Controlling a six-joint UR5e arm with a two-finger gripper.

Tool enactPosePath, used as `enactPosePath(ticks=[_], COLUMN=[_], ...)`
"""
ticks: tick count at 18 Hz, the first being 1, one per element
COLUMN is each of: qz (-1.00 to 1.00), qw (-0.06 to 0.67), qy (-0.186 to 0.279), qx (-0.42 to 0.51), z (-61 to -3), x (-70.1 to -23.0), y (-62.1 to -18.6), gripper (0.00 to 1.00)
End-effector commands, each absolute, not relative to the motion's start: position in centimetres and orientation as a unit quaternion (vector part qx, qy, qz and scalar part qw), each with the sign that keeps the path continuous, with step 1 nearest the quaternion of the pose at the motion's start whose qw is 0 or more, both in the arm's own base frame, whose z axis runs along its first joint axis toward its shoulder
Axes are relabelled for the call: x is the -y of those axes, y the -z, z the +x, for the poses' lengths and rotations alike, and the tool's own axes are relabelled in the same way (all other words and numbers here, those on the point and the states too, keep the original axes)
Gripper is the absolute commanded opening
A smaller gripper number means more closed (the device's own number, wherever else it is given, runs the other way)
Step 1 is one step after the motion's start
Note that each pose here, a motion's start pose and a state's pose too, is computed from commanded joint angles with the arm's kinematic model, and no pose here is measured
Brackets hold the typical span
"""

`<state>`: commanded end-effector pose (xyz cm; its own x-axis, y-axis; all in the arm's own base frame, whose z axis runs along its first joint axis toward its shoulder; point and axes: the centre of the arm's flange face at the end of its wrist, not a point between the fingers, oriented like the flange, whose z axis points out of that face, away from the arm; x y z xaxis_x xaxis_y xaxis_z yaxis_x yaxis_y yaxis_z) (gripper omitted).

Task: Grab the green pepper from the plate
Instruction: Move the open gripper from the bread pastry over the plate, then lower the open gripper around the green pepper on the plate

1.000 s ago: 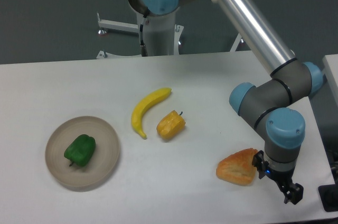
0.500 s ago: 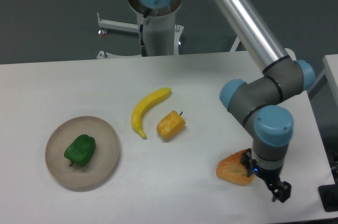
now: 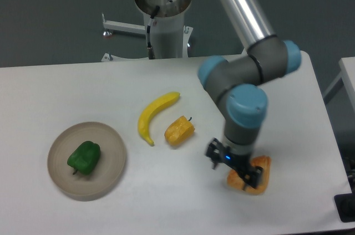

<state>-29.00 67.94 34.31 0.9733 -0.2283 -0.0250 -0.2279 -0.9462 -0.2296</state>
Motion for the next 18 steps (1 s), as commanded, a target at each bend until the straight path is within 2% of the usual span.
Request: enactPosePath(ticks=[5,10,15,18], qz=[-0.991,-0.99,-0.989,-0.989], qw=[0.111,0.127,0.131,0.125], qy=[0.031,0.055,0.063,0.067], qx=[-0.063,-0.023,-0.037,-0.047], z=[-20.4,-13.1,-6.6,-4.8], x=[-67.3,-68.0,-68.9,-69.2], y=[-34.9,-32.4,-32.4,-31.5], gripper=[1.0,1.0,1.0,1.0])
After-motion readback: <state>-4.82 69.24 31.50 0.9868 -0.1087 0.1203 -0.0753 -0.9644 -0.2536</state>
